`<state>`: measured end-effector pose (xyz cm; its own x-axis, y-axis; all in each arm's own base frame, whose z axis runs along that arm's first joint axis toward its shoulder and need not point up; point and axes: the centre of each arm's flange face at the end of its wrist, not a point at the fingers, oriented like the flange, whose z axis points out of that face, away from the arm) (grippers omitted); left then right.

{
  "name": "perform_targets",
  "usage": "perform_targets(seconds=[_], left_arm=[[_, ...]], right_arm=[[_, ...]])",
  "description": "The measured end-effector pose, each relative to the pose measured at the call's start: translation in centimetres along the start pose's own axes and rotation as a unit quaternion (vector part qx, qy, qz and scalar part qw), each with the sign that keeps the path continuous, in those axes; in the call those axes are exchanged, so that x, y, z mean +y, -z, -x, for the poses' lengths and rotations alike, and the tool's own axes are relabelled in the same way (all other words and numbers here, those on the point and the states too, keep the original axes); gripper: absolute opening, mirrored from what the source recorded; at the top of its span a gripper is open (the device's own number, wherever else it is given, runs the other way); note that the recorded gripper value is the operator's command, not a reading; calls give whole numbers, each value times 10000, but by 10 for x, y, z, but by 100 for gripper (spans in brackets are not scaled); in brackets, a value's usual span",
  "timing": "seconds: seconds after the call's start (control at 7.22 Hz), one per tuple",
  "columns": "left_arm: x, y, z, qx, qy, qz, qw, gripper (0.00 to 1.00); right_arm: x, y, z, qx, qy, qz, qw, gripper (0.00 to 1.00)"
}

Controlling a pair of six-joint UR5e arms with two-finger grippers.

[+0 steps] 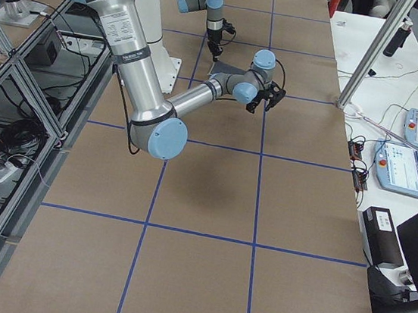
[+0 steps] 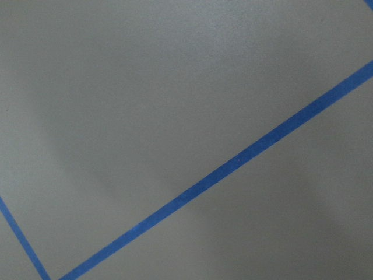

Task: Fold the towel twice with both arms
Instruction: 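Lift the strip's nearer end with the left gripper and fold it over the far half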

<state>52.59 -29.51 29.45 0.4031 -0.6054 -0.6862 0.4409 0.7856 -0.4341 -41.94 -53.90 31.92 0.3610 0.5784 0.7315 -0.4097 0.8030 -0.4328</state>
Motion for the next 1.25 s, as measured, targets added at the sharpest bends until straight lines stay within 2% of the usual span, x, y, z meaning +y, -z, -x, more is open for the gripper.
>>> perform_targets(seconds=[0.42, 0.83, 1.25], left_arm=[[4, 3, -2, 38, -22, 52, 10000, 0], [17, 34, -54, 532, 23, 166, 9984, 0], [-5, 44, -108, 815, 166, -20, 9965, 0]], right_arm=[[4, 2, 5, -41, -3, 12, 10000, 100], [3, 3, 4, -40, 7, 9, 10000, 100], [1, 0, 1, -6, 26, 2, 10000, 100]])
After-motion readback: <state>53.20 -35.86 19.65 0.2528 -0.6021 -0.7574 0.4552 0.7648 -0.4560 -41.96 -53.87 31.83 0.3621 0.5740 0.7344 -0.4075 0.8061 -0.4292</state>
